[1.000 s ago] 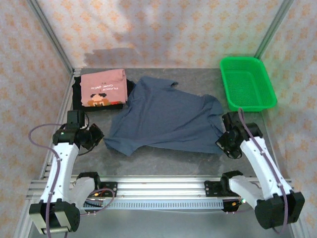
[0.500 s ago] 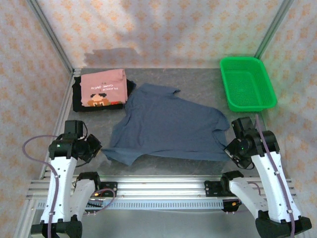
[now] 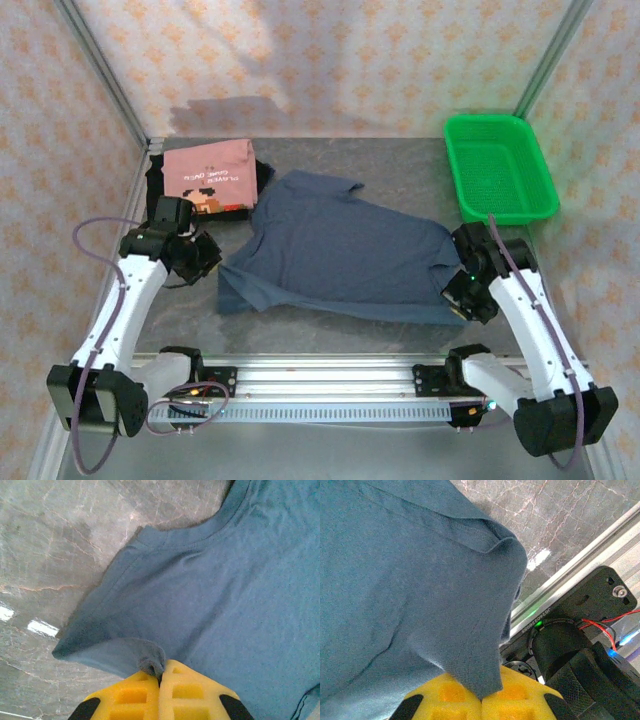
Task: Fold and stack the t-shirts
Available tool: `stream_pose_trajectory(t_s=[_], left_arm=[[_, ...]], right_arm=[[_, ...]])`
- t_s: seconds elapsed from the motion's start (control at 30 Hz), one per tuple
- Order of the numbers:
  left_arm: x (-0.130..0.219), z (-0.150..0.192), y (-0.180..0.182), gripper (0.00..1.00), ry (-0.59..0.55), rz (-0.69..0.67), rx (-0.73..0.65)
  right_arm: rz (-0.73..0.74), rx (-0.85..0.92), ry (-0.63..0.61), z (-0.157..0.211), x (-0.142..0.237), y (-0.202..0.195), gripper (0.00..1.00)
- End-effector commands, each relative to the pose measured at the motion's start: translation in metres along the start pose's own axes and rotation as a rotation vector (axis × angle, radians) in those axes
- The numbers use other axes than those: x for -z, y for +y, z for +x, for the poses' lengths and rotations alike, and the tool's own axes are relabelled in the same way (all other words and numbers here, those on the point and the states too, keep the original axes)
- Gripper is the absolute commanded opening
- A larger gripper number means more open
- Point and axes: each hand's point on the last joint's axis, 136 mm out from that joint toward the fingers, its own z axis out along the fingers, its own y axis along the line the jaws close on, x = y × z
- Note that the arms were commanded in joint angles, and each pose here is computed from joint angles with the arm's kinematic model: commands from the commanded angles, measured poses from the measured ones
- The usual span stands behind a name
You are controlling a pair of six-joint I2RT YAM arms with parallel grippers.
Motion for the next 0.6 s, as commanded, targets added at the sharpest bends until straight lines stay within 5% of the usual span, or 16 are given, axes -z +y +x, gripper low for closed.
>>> stream_pose_trajectory(t_s=[0.0, 0.23, 0.57], left_arm=[[0.029, -0.023, -0.019, 0.00, -0.138, 0.064, -0.014], [0.108, -0.055, -0.057, 0.00, -0.336, 0.169, -0.079], [0.166, -0.057, -0.057, 0.00, -0.493, 0.260, -0.051]], right_arm=[[-0.059, -0.002, -0.100, -0.021, 0.024, 0.009, 0.00], [-0.110, 0.001, -0.164, -0.059, 0.058, 0.030, 0.00], [-0.168, -0.088, -0.174, -0.094, 0.064, 0.022, 0.00]])
